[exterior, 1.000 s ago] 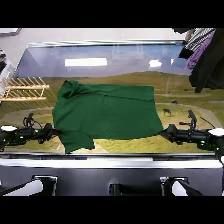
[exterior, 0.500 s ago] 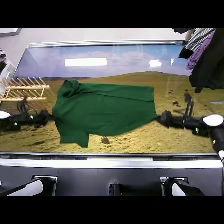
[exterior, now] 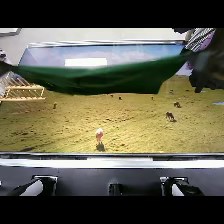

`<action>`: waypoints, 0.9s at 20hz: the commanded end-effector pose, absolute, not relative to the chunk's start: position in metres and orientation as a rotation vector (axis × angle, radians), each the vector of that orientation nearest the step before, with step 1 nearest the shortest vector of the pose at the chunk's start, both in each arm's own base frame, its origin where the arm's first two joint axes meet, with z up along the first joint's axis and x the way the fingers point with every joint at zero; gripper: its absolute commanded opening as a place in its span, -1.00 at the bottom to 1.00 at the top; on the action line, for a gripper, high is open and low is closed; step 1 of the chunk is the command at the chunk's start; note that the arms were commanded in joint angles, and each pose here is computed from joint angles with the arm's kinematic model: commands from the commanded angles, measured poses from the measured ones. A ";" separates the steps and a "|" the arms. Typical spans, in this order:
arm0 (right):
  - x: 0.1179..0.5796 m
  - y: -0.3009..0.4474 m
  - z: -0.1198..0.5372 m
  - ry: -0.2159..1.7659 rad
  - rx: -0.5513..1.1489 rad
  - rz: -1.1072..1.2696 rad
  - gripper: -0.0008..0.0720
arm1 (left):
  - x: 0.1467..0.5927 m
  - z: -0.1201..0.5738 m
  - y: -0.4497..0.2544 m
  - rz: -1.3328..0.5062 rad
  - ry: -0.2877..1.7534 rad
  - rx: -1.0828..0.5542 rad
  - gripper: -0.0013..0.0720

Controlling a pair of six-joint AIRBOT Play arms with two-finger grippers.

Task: Fold the clothes and pants, and hang the long-sleeved shirts on hangers.

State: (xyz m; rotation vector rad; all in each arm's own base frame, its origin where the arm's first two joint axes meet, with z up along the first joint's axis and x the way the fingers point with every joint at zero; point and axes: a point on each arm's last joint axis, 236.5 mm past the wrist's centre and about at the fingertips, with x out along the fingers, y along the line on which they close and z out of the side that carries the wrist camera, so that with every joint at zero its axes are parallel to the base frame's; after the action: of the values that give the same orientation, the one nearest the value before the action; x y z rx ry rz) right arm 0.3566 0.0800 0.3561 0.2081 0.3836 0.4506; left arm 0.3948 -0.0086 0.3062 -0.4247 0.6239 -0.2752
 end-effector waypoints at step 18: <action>0.371 0.019 0.325 0.654 0.337 0.125 -0.91 | 0.355 0.323 0.010 -0.117 0.663 -0.270 -0.92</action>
State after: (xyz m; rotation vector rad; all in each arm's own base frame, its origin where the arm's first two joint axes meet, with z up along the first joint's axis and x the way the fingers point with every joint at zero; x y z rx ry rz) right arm 0.3151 0.0178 0.4027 0.2746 0.3927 0.0997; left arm 0.3023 0.0164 0.3848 -0.2805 0.4930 -0.0066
